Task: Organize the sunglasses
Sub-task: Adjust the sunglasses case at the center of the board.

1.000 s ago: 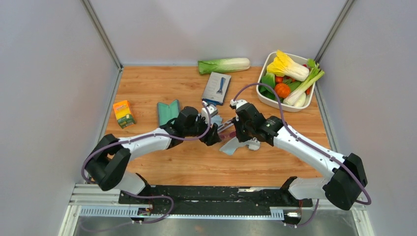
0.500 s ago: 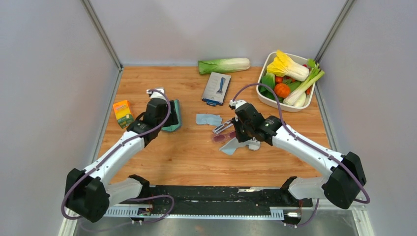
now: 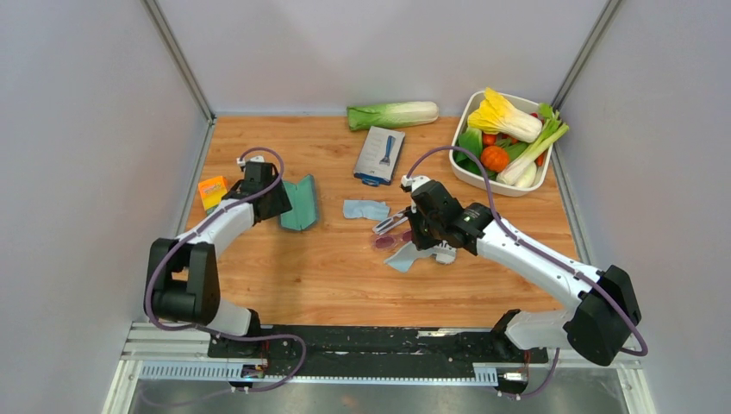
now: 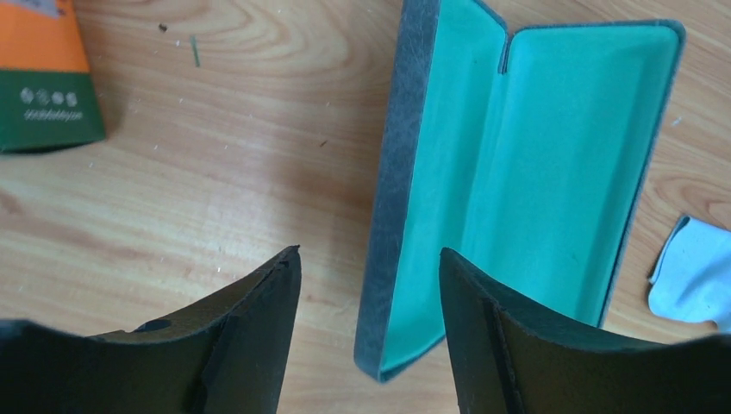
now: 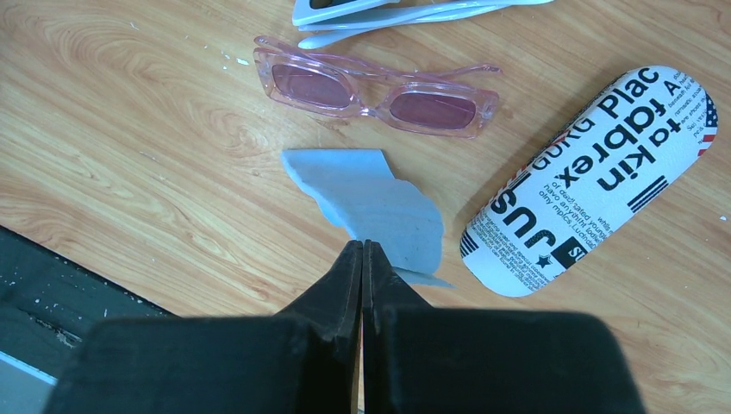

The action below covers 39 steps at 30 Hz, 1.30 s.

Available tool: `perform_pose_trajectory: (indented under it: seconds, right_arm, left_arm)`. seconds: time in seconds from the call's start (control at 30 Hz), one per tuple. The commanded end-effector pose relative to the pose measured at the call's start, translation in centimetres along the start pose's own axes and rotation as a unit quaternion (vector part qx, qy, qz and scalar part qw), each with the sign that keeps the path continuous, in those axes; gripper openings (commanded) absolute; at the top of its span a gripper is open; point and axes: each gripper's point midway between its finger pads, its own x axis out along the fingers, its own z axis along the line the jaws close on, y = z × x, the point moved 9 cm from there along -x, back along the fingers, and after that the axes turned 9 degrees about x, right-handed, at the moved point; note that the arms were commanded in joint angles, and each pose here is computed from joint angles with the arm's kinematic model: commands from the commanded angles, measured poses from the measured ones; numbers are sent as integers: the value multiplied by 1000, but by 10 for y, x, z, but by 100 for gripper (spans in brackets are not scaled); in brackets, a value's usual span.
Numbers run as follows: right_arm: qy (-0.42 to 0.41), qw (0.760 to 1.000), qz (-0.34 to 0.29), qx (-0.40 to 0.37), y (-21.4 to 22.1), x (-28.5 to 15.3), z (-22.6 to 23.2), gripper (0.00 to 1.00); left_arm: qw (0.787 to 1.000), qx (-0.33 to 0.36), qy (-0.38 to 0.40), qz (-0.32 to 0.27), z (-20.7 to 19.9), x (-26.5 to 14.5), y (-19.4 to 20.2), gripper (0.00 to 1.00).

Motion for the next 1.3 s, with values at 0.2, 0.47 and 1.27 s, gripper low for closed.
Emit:
perform_pose_trajectory:
  seconds: [0.2, 0.47, 1.27]
  right_arm:
    - [-16, 1000, -21, -1, -7, -3, 5, 0]
    - [-19, 1000, -14, -9, -10, 0, 7, 0]
    - [-38, 999, -9, -18, -13, 3, 11, 0]
  left_arm:
    - [994, 36, 95, 36, -5, 35, -31, 27]
    - [976, 115, 179, 49, -31, 25, -24, 11]
    - [901, 431, 21, -36, -89, -55, 59, 9]
